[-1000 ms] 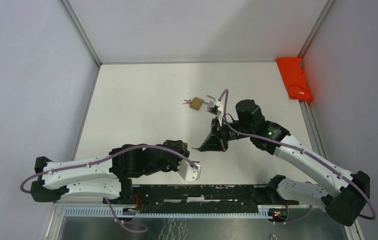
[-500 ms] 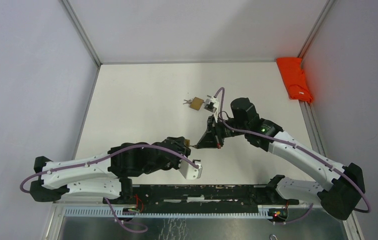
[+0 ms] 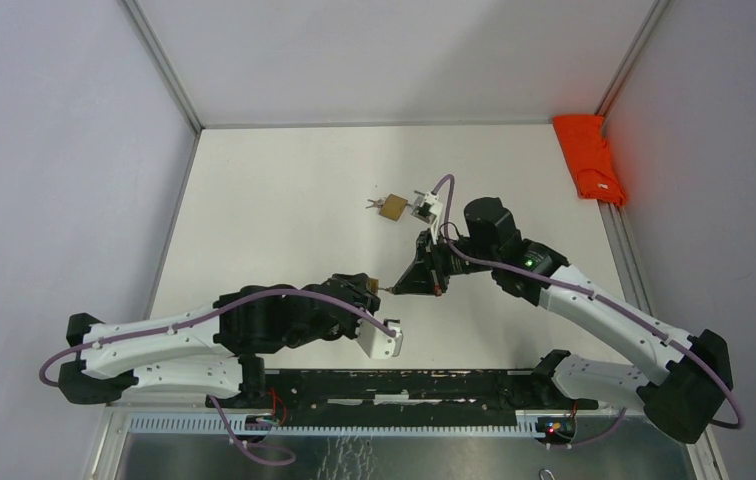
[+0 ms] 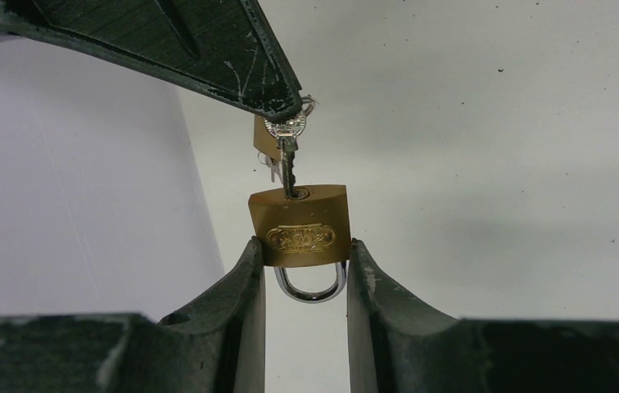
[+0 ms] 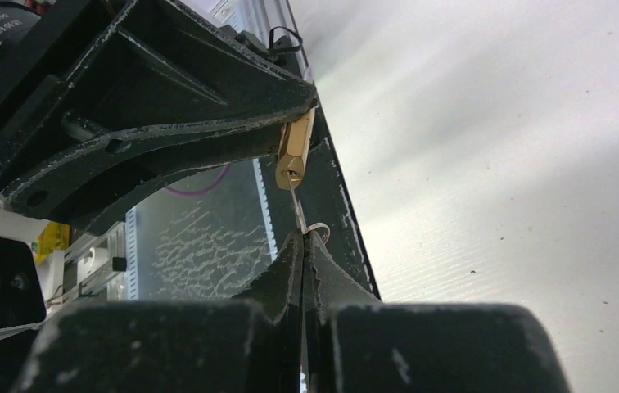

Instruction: Unlock with the key

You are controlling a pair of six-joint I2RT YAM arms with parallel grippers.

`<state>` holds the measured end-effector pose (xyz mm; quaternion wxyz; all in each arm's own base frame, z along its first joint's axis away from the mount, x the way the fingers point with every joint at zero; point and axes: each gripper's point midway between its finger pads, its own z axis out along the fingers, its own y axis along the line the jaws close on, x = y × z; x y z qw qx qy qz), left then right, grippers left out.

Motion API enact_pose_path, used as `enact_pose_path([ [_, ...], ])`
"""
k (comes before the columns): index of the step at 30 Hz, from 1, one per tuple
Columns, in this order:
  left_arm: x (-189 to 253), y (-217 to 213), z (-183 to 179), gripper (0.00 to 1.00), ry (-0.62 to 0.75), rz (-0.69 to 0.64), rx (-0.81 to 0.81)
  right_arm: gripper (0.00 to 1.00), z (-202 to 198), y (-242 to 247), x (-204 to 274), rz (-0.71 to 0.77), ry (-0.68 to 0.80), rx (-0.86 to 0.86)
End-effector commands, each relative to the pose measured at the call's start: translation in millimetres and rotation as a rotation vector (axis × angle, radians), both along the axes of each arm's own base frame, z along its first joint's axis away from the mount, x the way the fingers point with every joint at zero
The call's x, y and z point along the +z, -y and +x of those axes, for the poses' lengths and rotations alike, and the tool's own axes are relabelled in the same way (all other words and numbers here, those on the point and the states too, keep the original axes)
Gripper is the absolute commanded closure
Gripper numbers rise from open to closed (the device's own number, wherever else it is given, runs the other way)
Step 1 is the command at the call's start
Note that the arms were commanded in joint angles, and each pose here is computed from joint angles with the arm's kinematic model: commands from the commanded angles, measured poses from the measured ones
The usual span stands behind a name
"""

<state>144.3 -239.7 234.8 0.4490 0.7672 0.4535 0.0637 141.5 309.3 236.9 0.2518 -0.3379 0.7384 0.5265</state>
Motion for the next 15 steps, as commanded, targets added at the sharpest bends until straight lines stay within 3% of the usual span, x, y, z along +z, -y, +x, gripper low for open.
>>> enact_pose_path([
  [1, 23.3, 5.6, -3.1, 0.98, -0.007, -0.1, -0.002, 1.0, 8.9, 2.4, 9.4, 0.018, 0.046, -0.057],
  [15, 26.4, 7.5, -2.2, 0.98, -0.006, -0.111, 0.004, 1.0, 6.2, 1.7, 10.5, 0.039, 0.034, -0.052],
])
